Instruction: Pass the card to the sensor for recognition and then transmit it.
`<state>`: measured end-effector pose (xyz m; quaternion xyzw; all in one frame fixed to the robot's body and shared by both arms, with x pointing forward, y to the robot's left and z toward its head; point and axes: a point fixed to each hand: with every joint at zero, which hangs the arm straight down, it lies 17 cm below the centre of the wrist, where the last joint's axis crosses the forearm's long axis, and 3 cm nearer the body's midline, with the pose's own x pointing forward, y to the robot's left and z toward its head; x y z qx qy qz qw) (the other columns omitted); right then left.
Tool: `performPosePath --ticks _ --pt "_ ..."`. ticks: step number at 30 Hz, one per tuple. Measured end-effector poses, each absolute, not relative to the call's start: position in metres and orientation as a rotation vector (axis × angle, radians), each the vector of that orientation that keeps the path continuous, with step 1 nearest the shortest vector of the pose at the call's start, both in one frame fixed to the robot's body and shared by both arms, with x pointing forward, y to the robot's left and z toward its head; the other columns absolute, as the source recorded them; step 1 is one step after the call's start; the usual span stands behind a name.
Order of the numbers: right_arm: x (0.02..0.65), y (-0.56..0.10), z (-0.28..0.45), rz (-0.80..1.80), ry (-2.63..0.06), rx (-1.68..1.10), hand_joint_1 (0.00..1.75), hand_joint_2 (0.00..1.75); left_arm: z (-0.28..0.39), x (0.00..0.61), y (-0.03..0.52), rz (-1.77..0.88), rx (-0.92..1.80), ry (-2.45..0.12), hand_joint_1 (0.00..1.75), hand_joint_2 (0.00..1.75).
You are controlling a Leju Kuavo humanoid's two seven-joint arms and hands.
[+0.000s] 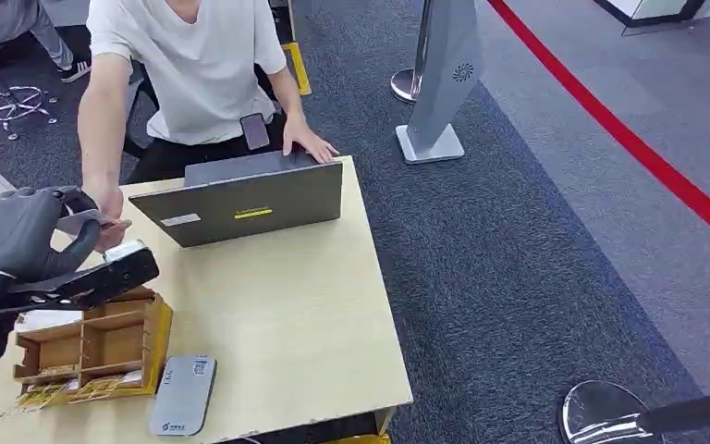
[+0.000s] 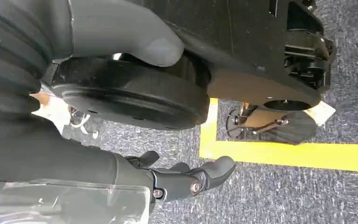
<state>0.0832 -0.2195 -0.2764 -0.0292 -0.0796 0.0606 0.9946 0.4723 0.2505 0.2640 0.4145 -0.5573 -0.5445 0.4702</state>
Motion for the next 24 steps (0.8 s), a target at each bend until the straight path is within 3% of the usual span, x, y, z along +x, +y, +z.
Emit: performPosePath --ticks 11,24 --pt "0.083 -0.222 -0.276 0.083 -0.151 -0.049 0.0 1.75 0.272 0.48 0.248 -1.445 1.218 -1.284 1.75 1.75" --pt "0.08 -0.217 -0.276 0.012 -0.15 -0.056 0.0 1.75 0.266 0.383 0.181 -1.392 1.129 -1.766 1.75 1.75"
